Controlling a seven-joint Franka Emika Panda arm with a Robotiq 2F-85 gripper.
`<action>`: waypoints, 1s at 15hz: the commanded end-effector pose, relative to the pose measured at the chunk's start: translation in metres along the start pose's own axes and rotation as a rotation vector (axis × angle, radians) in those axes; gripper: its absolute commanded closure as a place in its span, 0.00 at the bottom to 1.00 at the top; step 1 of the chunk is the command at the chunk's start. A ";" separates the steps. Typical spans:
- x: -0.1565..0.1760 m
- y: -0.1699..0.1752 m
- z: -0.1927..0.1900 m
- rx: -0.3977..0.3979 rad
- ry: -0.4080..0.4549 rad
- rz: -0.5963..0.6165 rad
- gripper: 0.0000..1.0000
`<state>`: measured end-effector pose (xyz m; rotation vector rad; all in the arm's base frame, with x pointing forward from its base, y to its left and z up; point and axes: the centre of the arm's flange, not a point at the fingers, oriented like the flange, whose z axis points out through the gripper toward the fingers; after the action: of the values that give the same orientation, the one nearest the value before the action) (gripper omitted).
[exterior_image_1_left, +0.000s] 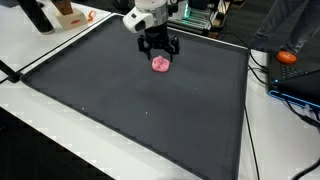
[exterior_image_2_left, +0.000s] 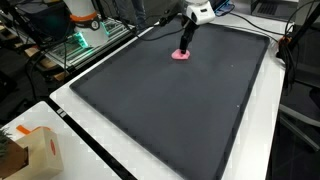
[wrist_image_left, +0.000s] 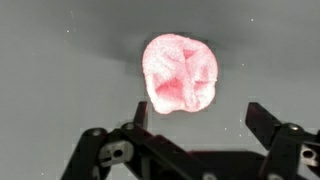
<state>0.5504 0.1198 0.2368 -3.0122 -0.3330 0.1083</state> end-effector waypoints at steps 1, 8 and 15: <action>-0.008 0.020 -0.029 0.077 0.035 0.165 0.00; -0.017 0.072 -0.040 0.141 0.004 0.527 0.00; -0.038 0.112 -0.027 0.181 -0.124 0.857 0.00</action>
<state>0.5510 0.0137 0.2582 -2.8255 0.7425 0.2636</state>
